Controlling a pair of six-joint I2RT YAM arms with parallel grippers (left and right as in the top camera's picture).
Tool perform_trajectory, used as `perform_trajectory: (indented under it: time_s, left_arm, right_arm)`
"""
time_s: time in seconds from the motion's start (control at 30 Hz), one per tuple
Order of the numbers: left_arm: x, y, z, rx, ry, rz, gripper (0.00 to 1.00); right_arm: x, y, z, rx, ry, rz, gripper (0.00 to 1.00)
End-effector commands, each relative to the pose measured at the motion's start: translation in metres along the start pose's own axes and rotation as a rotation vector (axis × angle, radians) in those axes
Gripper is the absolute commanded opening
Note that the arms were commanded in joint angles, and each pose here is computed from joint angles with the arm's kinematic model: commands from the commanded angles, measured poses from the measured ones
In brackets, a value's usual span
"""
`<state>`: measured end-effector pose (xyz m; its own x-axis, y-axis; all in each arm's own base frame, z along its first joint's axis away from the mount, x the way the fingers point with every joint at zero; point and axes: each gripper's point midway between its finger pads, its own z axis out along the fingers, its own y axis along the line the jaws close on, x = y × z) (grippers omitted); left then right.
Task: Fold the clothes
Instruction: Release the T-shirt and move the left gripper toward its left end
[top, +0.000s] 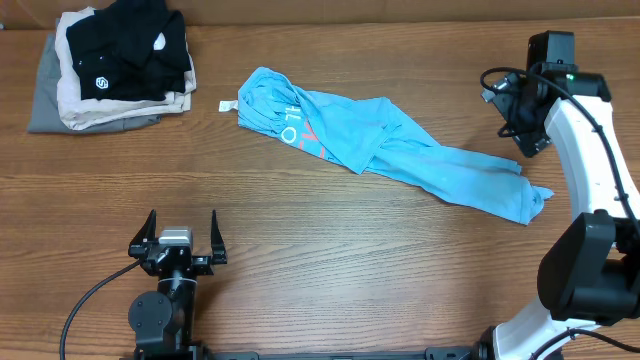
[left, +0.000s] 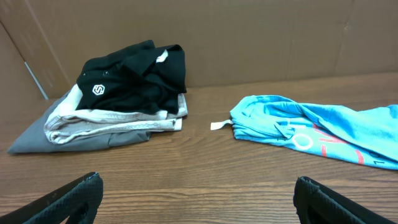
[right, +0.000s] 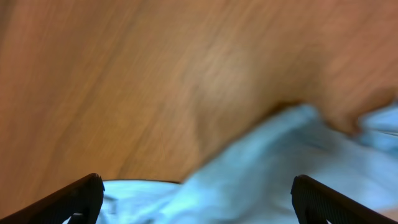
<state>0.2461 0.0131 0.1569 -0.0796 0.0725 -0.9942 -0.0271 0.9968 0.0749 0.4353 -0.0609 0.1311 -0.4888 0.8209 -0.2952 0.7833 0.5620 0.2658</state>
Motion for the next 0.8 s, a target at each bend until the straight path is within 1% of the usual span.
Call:
perform_trajectory:
  time_s: [0.0,0.2,0.53,0.63,0.77]
  left_arm:
    - [0.000,0.003,0.000,-0.017,-0.004,-0.005,1.00]
    - [0.000,0.003,0.000,-0.017,-0.004,-0.005,1.00]
    - [0.000,0.004,0.000,-0.021,-0.004,-0.013,1.00]
    - [-0.014,-0.012,-0.001,0.076,-0.061,-0.048,1.00]
    - [-0.037,-0.056,-0.013,0.345,-0.157,-0.049,1.00]
  right_arm:
    - [0.021,0.003,0.017,-0.055,0.081,0.013,1.00]
    - [0.029,-0.005,0.037,-0.061,0.075,0.013,1.00]
    - [0.034,-0.001,0.037,-0.087,0.102,0.013,1.00]
    - [0.034,-0.001,0.037,-0.087,0.101,0.013,1.00]
    - [0.034,-0.001,0.037,-0.087,0.102,0.012,1.00]
